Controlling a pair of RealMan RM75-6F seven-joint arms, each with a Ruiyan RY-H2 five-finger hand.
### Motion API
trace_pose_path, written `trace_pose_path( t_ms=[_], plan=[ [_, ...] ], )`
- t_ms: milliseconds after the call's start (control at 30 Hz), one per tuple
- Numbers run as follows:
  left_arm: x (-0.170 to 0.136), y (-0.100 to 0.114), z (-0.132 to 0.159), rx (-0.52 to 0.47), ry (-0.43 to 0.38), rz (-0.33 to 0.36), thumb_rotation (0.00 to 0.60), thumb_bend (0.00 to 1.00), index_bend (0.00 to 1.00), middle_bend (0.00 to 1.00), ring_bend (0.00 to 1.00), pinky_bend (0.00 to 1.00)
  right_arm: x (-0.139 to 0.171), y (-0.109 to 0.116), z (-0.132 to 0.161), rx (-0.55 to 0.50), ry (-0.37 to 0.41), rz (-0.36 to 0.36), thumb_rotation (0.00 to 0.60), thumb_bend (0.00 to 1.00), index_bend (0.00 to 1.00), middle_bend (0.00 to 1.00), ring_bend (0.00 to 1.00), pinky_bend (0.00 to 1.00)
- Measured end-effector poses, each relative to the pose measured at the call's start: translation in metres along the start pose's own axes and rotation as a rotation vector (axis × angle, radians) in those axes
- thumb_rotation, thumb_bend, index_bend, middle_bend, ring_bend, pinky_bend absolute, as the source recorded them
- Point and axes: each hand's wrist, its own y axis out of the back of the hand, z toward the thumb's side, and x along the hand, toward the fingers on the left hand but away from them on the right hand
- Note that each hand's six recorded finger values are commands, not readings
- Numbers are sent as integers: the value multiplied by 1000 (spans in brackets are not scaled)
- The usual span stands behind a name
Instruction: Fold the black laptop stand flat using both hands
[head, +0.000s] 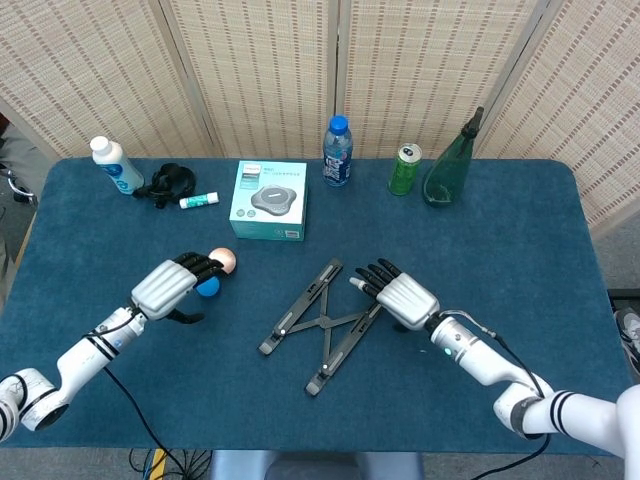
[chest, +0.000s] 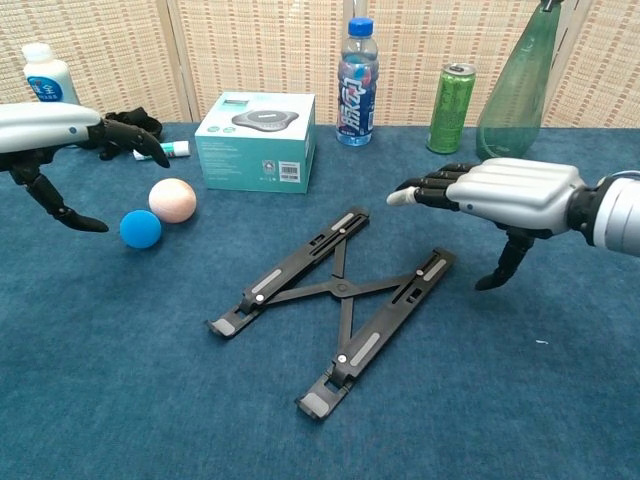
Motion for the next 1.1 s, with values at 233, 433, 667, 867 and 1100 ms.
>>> trace_pose_path(
  t_ms=[233, 433, 667, 867, 1100],
  plan=[
    [-9, 3, 2, 0, 1, 5, 600, 147, 200, 166, 151, 147, -19, -14, 3, 39, 8, 0, 600, 0, 0, 0, 0, 0],
    [-12, 4, 5, 2, -2, 6, 600, 147, 200, 166, 151, 147, -33, -18, 5, 71, 9, -22, 600, 0, 0, 0, 0, 0],
    [-17, 5, 4, 6, 3, 5, 600, 147, 200, 166, 151, 147, -49, -13, 3, 38, -9, -57, 600, 0, 0, 0, 0, 0],
    [-18, 6, 2, 4, 10, 7, 600, 147, 200, 166, 151, 147, -56, -4, -3, 47, -22, -80, 600, 0, 0, 0, 0, 0],
    [-18, 3, 1, 6, 17, -6, 600, 147, 207, 166, 151, 147, -70, -1, -3, 72, -45, -98, 600, 0, 0, 0, 0, 0]
  ],
)
